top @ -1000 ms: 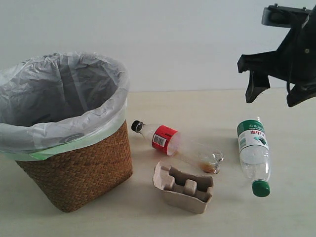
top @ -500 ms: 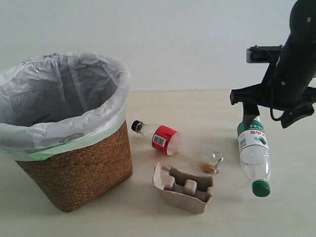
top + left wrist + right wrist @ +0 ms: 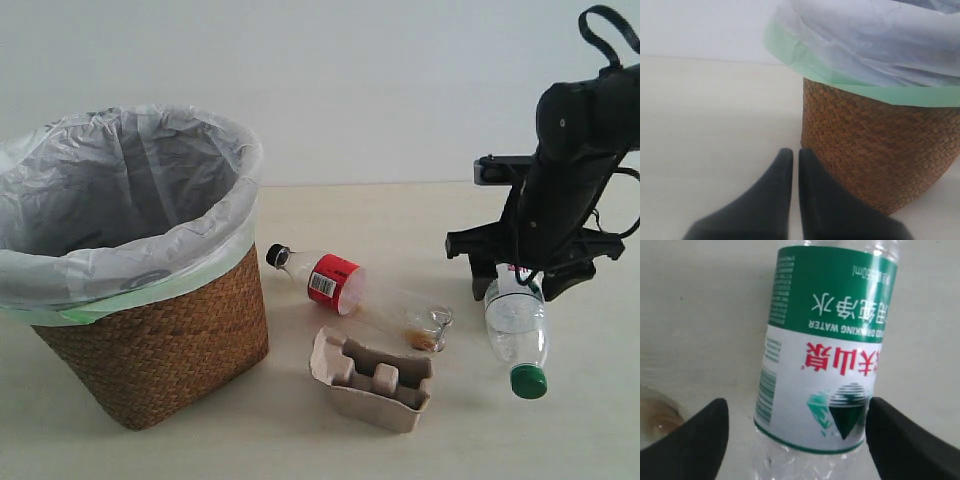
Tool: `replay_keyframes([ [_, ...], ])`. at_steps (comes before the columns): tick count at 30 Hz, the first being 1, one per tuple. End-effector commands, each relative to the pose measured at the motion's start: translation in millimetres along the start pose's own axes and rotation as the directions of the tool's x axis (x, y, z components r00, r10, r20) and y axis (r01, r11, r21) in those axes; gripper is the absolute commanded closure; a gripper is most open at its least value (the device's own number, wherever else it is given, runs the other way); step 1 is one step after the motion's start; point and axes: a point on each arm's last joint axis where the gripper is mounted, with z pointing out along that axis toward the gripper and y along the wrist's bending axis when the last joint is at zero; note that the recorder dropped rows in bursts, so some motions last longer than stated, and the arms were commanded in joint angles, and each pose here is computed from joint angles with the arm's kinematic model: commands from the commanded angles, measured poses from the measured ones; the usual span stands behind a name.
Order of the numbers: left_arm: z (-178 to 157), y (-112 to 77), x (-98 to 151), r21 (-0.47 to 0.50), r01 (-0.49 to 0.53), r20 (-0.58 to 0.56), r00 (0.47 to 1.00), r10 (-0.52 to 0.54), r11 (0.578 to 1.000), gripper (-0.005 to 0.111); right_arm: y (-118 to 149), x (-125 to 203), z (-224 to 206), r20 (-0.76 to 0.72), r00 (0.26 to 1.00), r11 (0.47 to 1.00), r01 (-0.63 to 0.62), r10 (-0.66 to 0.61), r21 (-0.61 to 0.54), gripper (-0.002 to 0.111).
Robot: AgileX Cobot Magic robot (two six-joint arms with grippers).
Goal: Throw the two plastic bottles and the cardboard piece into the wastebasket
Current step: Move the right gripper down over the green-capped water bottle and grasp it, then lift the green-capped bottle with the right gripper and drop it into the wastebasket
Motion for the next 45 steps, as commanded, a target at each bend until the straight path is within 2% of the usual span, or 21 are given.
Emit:
replay_keyframes([
  [1,0,0.2,1,-0.002,0.002,0.002,1.0,-0.002,1.0,0.103,1,-3,18,-0.001,1.0,1.0,0.005,-0.005,0.008,0.041],
  [8,0,0.2,1,-0.002,0.002,0.002,1.0,-0.002,1.0,0.103,1,-2,39,-0.028,1.0,1.0,0.007,-0.006,0.013,0.041],
  [10,0,0.2,1,-0.002,0.002,0.002,1.0,-0.002,1.0,0.103,1,-2,39,-0.027,1.0,1.0,0.008,-0.008,0.014,0.046],
  [12,0,0.2,1,-0.002,0.002,0.002,1.0,-0.002,1.0,0.103,0,-1,38,-0.035,0.999,1.0,0.01,-0.009,0.017,0.064],
  [15,0,0.2,1,-0.002,0.002,0.002,1.0,-0.002,1.0,0.103,0,-1,33,-0.036,0.999,1.0,0.008,-0.007,0.02,0.108],
  [19,0,0.2,1,-0.002,0.002,0.002,1.0,-0.002,1.0,0.103,-1,0,13,-0.031,0.999,0.999,0.019,-0.018,0.028,0.108],
  [22,0,0.2,1,-0.002,0.002,0.002,1.0,-0.002,1.0,0.103,-4,4,-45,0.033,0.998,0.998,0.06,-0.061,0.022,0.108],
  [28,0,0.2,1,-0.002,0.002,0.002,1.0,-0.002,1.0,0.103,-11,29,-111,0.185,0.979,0.996,0.086,-0.085,0.001,0.108],
  [31,0,0.2,1,-0.002,0.002,0.002,1.0,-0.002,1.0,0.103,-17,51,-118,0.207,0.969,0.99,0.138,-0.137,0.007,0.108],
  [35,0,0.2,1,-0.002,0.002,0.002,1.0,-0.002,1.0,0.103,-25,84,-111,0.218,0.969,0.993,0.119,-0.116,0.0,0.108],
  [40,0,0.2,1,-0.002,0.002,0.002,1.0,-0.002,1.0,0.103,-32,92,-119,0.194,0.974,0.993,0.107,-0.115,0.056,0.108],
  [45,0,0.2,1,-0.002,0.002,0.002,1.0,-0.002,1.0,0.103,-59,93,-129,0.205,0.977,0.992,0.032,-0.056,0.12,0.108],
])
